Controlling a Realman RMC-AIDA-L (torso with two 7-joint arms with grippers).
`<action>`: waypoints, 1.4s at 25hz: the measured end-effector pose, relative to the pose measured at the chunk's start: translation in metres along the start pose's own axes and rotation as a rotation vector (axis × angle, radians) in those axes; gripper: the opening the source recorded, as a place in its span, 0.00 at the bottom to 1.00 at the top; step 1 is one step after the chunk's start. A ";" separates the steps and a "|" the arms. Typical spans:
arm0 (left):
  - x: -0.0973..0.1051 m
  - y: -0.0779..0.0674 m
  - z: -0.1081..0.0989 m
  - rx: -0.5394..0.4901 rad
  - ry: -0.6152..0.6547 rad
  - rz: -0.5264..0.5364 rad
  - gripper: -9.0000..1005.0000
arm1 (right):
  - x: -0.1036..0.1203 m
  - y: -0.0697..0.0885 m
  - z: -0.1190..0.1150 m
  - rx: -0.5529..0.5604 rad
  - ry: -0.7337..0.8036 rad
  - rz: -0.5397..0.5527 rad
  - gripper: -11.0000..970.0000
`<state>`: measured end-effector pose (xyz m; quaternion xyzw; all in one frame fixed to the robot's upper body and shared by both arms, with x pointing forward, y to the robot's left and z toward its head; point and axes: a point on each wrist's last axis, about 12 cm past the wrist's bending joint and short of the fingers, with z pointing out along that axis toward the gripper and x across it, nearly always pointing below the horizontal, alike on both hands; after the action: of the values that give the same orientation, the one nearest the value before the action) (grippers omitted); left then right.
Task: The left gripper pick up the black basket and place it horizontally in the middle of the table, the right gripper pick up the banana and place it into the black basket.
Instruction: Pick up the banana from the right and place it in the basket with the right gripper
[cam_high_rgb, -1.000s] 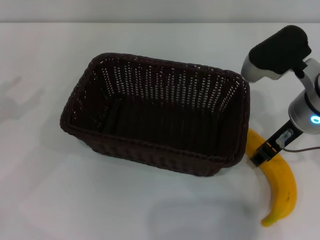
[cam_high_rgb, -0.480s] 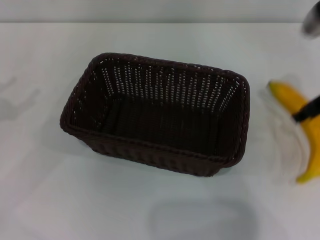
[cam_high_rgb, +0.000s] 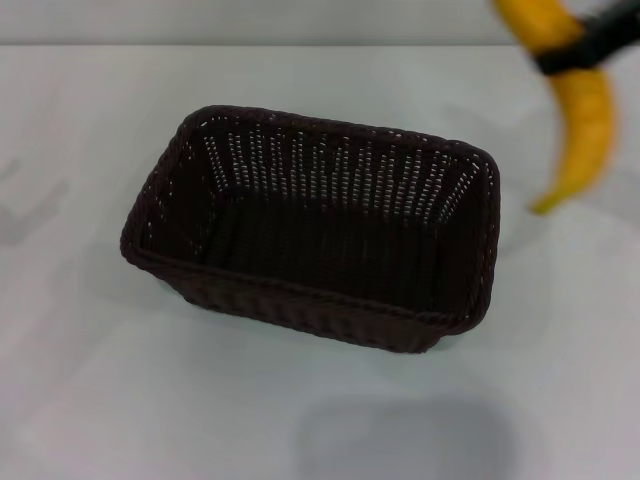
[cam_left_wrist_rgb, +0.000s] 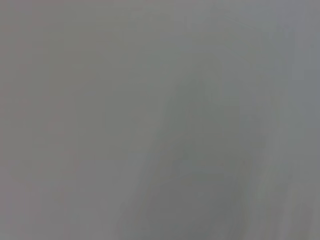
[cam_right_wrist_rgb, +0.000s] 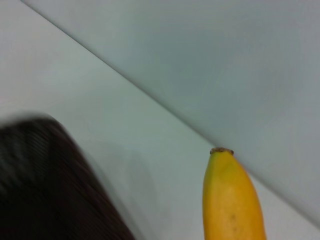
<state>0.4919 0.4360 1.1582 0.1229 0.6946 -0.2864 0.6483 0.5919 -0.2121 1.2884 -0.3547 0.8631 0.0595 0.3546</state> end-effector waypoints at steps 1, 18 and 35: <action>0.001 0.000 -0.001 -0.001 0.000 -0.002 0.86 | -0.011 0.010 0.000 -0.048 -0.051 -0.039 0.55; 0.012 -0.006 -0.019 -0.034 -0.030 0.018 0.86 | -0.005 0.073 0.061 -0.390 -0.245 -0.315 0.59; 0.034 0.000 -0.063 -0.243 -0.210 -0.050 0.86 | 0.057 -0.020 0.053 -0.125 -0.515 -0.181 0.86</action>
<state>0.4353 0.4647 1.1249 -0.0045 0.6555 -0.2276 0.7200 0.6071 -0.2408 1.2149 -0.4248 0.7041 0.1689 0.5434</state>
